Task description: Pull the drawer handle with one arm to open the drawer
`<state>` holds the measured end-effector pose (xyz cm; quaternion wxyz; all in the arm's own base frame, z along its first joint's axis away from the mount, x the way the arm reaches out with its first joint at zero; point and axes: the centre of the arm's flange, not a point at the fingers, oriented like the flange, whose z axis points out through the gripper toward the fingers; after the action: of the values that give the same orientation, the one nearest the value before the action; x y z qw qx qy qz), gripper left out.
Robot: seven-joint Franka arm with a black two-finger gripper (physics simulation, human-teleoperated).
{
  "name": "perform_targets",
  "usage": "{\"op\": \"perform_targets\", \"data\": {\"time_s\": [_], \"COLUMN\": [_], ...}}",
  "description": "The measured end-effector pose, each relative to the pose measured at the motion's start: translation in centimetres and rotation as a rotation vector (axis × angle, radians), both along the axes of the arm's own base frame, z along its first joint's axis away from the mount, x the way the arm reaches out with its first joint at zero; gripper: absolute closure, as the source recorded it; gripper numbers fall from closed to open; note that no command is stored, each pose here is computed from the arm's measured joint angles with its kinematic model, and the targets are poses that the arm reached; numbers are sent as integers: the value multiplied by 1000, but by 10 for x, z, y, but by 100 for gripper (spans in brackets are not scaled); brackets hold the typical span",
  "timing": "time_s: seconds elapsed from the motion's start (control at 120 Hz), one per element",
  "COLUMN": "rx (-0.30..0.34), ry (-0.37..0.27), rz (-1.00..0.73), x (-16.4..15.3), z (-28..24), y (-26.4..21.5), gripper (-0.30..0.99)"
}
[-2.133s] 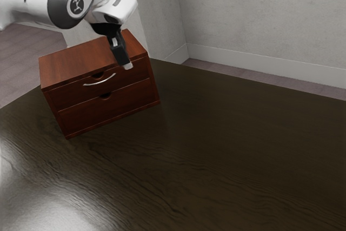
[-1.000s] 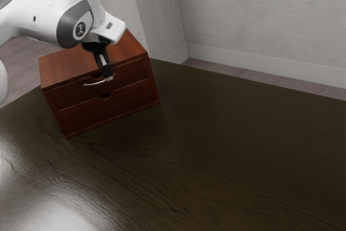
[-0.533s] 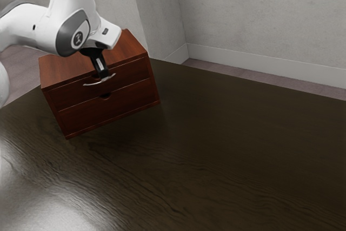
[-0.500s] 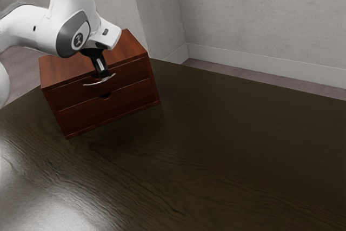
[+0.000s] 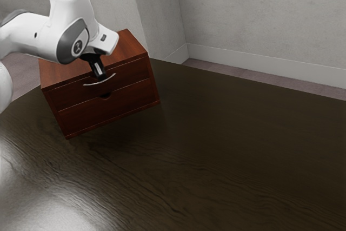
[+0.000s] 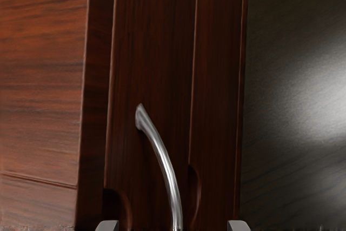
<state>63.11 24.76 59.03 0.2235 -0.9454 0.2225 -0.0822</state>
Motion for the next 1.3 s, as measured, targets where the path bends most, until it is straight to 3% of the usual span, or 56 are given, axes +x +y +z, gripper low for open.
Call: {"op": "perform_targets", "data": {"time_s": [0.242,0.583,0.958,1.3], "rx": [8,0,-4,-13], "ry": [-11,25,21,23], "rz": [-5,-9,-25,-31], "x": [-2,6,5,4], "z": [9,-18,-28,-38], "y": [-1,10,11,11], "gripper": [51,54,67,71]}}
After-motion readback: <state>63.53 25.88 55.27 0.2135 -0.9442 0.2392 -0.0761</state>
